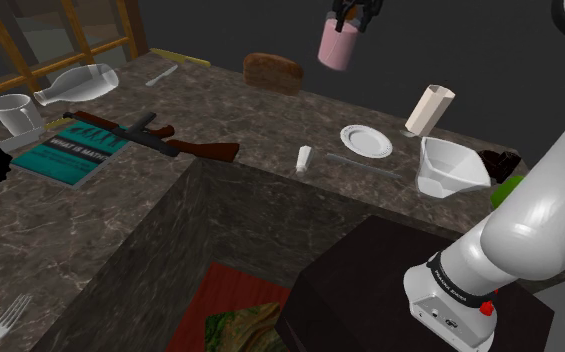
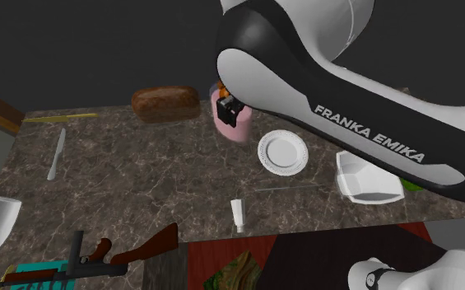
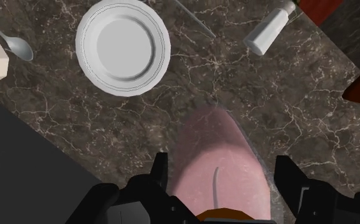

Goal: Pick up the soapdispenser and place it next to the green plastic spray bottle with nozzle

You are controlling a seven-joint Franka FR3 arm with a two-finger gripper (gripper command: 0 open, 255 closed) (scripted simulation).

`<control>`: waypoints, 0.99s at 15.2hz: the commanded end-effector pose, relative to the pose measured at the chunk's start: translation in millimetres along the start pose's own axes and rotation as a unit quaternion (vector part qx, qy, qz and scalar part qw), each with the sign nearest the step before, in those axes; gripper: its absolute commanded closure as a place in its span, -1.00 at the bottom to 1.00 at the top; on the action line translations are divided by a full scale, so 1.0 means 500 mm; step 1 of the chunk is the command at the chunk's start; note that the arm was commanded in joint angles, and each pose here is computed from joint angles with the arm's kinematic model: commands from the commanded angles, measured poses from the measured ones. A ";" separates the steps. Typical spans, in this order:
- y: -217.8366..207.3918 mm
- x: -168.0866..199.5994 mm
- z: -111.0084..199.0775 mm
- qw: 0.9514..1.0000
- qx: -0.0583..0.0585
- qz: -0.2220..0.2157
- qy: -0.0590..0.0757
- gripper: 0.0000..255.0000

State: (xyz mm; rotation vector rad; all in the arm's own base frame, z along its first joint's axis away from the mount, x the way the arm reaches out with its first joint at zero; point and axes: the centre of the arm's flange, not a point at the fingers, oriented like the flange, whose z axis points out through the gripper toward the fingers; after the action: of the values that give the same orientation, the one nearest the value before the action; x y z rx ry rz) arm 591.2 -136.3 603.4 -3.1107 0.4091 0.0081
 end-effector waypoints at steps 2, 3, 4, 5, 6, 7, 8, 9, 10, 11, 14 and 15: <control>0.001 0.000 -0.031 1.000 0.000 0.000 0.000 1.00; 0.001 0.000 -0.041 1.000 0.000 0.000 0.000 1.00; 0.001 0.000 -0.052 1.000 0.000 0.000 0.000 1.00; 0.001 0.000 -0.063 1.000 0.000 0.000 0.000 1.00; 0.000 0.000 -0.073 1.000 0.000 0.000 0.000 1.00; 0.000 0.000 -0.084 1.000 0.000 0.000 0.000 1.00; 0.000 0.000 -0.094 1.000 0.000 0.000 0.000 1.00; 0.000 -0.001 -0.103 1.000 0.000 0.000 0.000 1.00; 0.020 -0.019 -0.103 1.000 0.000 0.000 0.000 1.00; 0.039 -0.037 -0.103 1.000 0.000 0.000 0.000 1.00; 0.097 -0.091 -0.103 1.000 0.000 0.000 0.000 1.00; 0.116 -0.109 -0.103 1.000 0.000 0.000 0.000 1.00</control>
State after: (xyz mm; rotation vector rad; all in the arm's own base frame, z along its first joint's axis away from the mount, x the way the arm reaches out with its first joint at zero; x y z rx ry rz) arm 533.9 -173.2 653.6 -3.1104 0.4110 0.0077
